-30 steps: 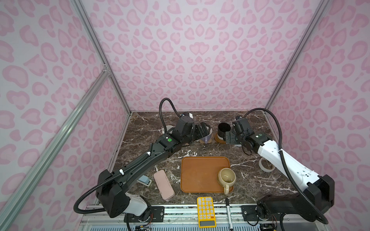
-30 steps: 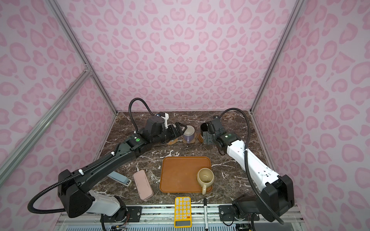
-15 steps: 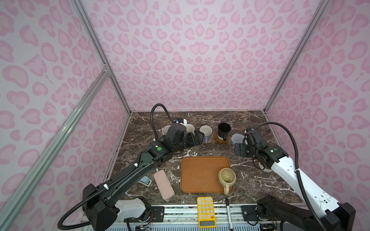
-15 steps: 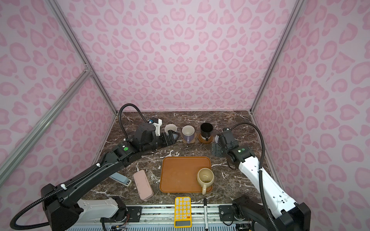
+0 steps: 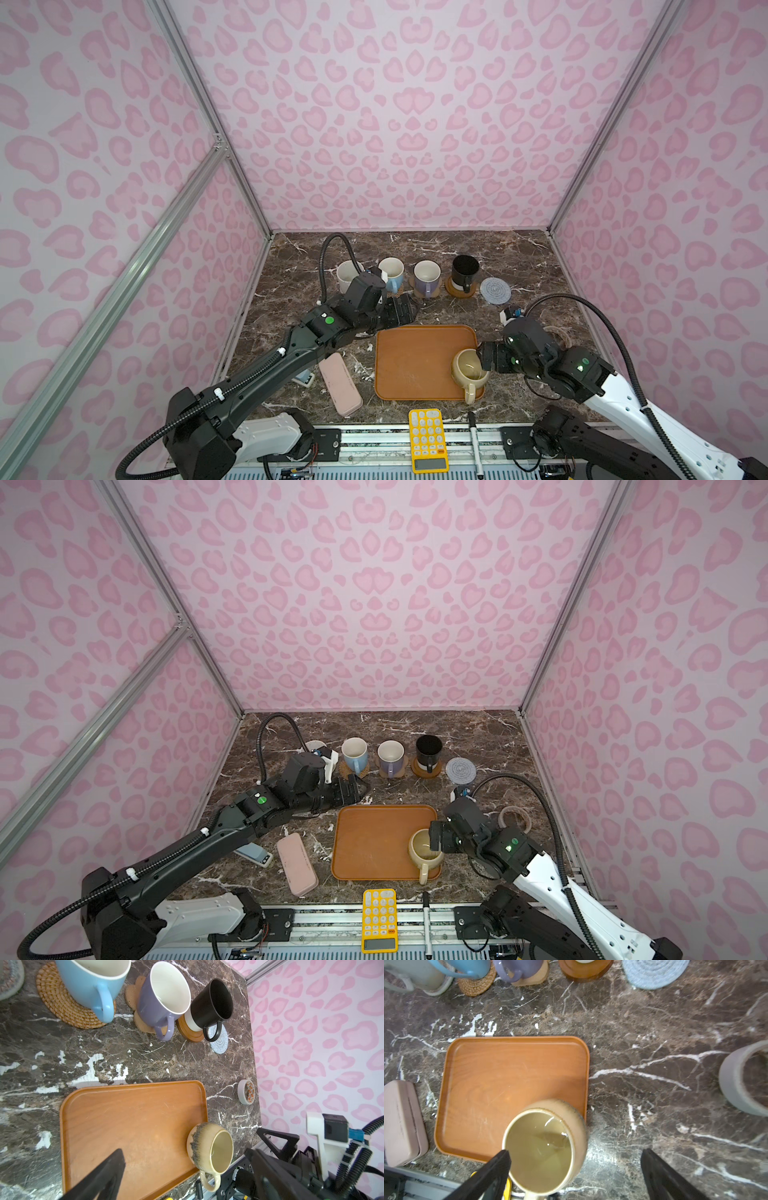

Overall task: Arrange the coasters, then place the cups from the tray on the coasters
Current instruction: 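Move the right gripper back to the cream mug on the tray, then lower the right gripper into the cream mug and grip its rim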

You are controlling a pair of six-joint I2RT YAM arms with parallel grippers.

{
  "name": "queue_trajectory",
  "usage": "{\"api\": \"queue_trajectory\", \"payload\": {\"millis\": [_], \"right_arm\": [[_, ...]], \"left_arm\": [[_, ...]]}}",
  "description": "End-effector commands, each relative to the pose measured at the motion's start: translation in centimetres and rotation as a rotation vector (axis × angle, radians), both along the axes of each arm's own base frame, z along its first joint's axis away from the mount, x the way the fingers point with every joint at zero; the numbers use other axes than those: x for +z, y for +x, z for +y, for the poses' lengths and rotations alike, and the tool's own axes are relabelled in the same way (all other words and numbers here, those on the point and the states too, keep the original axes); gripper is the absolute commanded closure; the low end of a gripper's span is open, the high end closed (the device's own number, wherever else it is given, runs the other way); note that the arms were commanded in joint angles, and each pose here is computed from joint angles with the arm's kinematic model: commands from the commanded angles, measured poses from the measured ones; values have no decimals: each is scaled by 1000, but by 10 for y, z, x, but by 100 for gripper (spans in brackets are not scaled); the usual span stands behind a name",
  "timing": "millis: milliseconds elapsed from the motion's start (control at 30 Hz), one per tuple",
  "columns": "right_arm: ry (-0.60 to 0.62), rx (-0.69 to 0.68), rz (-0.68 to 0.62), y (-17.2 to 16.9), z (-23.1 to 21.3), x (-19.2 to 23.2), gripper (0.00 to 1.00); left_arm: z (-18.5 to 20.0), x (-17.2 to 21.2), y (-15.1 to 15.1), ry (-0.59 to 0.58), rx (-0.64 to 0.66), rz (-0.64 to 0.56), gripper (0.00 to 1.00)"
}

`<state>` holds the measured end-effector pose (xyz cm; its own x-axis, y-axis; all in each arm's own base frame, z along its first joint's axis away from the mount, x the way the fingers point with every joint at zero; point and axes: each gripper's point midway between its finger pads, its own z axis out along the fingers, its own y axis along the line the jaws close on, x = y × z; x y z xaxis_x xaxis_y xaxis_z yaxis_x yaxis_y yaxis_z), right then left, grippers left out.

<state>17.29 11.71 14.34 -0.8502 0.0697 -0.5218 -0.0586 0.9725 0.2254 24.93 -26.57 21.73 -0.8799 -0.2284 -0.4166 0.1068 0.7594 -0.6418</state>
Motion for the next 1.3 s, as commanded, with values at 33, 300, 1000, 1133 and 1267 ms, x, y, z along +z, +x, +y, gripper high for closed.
{"api": "queue_trajectory", "payload": {"millis": [33,300,1000,1133,1267], "right_arm": [[17,-84,49,-17,1,-15,0],[-46,-25,66,-36,15,-29,0],[-129,120,167,-58,49,-75,19],[-143,130,187,-59,51,-80,32],[-145,143,196,-60,54,-83,45]], "left_arm": [[-3,-13,-14,5,-11,53,3],[-19,-32,-38,17,-43,103,3],[-41,-75,-83,31,-92,205,3],[-43,-80,-86,28,-85,219,3],[-45,-80,-87,35,-90,215,3]]}}
